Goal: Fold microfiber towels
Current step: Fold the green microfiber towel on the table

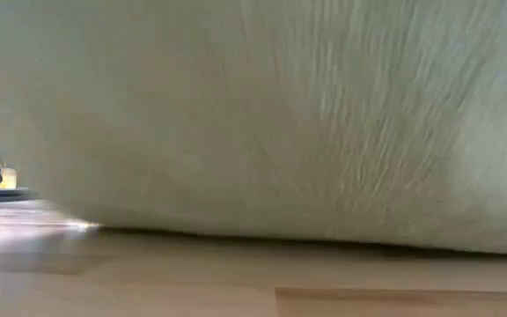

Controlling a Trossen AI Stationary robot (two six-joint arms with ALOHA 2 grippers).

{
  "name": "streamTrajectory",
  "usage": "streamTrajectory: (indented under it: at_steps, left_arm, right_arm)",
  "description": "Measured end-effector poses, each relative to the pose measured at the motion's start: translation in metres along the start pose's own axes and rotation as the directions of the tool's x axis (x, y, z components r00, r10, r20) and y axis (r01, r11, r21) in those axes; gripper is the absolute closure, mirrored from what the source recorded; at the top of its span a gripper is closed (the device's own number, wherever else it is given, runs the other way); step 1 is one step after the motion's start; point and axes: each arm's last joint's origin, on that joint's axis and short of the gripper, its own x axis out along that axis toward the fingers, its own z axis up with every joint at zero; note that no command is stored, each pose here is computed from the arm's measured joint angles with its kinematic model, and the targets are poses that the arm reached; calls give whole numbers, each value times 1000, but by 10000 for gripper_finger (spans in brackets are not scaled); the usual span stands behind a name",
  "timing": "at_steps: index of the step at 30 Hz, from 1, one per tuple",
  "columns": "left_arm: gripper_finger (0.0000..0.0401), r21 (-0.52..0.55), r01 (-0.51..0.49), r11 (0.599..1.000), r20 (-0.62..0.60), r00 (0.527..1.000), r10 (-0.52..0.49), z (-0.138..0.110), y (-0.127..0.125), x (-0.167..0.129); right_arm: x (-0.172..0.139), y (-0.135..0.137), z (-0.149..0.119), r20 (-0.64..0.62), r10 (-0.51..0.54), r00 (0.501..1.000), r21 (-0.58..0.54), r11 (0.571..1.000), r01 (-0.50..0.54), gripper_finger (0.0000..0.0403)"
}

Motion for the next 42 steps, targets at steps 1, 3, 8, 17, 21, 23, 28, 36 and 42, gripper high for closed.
streamTrajectory:
  at_steps: [1,3,8,17,21,23,28,36,42]
  left_arm:
    - [401,16,10,1000,8,1000,-10,1,-5,-2]
    - [401,62,17,998,34,999,-20,4,-12,-4]
    - [401,164,-71,984,127,991,51,18,-13,-6]
    - [401,178,-457,871,58,889,455,14,33,-7]
    - [401,187,-594,783,96,804,587,10,46,-15]
    - [401,175,-629,757,115,777,619,9,49,-17]
    - [401,154,-684,713,145,729,669,7,55,-18]
    - [401,174,-749,639,112,660,743,0,70,-2]
    - [401,206,-789,579,81,603,793,-5,85,16]
  right_arm:
    - [-1,1,-1,7,7,1000,-2,1000,-7,403]
    - [-2,4,-2,23,23,999,-4,1000,-23,403]
    - [-2,-2,-4,17,-35,999,-27,999,36,403]
    - [0,-25,0,60,-251,966,-17,967,253,403]
    - [12,-34,-1,50,-292,955,-10,956,292,403]
    - [21,-42,-3,37,-320,947,-6,947,320,403]
    - [43,-68,-8,-6,-417,909,10,909,418,403]
    - [61,-90,-9,-52,-479,876,64,874,481,403]
    - [80,-107,-16,-119,-460,880,106,876,471,403]
